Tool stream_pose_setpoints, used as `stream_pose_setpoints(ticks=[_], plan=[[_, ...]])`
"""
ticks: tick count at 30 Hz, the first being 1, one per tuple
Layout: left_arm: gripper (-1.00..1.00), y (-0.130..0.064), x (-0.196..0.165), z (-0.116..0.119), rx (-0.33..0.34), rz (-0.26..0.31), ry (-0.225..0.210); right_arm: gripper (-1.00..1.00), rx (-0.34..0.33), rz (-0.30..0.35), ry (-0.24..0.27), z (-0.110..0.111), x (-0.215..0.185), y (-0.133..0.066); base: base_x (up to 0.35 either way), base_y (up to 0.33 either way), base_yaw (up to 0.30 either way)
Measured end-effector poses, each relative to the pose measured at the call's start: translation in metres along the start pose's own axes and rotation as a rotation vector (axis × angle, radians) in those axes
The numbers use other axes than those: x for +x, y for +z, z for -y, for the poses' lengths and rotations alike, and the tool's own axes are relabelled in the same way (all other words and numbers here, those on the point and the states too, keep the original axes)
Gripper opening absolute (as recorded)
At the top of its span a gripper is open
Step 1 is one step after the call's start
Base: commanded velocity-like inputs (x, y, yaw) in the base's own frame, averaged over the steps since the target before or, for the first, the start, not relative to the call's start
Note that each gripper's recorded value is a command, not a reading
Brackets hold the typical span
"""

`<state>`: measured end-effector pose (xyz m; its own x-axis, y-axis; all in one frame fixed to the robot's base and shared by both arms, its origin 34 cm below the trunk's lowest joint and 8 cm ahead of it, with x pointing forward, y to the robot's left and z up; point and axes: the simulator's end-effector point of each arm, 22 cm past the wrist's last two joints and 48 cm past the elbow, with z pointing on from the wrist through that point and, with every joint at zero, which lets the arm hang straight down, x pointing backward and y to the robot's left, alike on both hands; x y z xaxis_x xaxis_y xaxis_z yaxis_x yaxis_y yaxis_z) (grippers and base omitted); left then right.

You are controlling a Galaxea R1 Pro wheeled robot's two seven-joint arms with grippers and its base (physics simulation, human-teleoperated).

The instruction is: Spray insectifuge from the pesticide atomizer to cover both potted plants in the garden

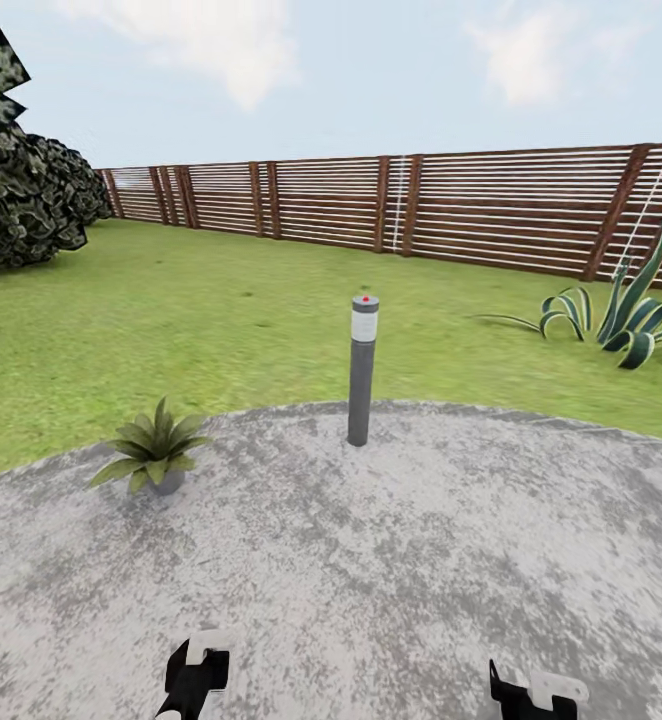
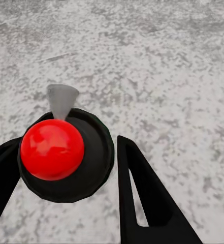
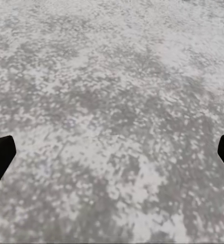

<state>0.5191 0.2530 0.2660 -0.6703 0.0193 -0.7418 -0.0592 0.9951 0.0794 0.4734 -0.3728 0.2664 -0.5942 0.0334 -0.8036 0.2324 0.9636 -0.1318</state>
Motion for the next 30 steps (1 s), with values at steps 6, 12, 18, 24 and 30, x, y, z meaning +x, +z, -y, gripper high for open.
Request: stream_pose_setpoints(ticks=[6,12,18,24,30], plan=[[-1.00,0.0001,-0.0004,0.0000,0.000,0.001,0.000,1.00,0.000,0.000,0.000,0.0000,0.0002,-0.0001,0.271,-0.123,0.277],[-1.00,-0.0001,0.0003,-0.0001,0.000,0.001,0.000,1.00,0.000,-0.001,0.000,0.0000,0.0003,0.0000,0.199,-0.024,0.277],[-1.00,0.0001,0.0001,-0.0001,0.000,0.001,-0.001,1.00,0.000,-0.001,0.000,0.0000,0.0005,0.0000,0.042,0.000,0.277],[-1.00,0.0002,-0.0002,-0.0002,-0.001,0.001,-0.003,1.00,0.000,-0.001,0.000,0.0000,0.0005,0.0001,0.001,0.000,0.277],[-1.00,0.0000,-0.0003,-0.0006,-0.003,0.001,-0.007,1.00,0.000,-0.001,0.000,-0.0001,0.0002,-0.0001,0.240,0.000,0.277]])
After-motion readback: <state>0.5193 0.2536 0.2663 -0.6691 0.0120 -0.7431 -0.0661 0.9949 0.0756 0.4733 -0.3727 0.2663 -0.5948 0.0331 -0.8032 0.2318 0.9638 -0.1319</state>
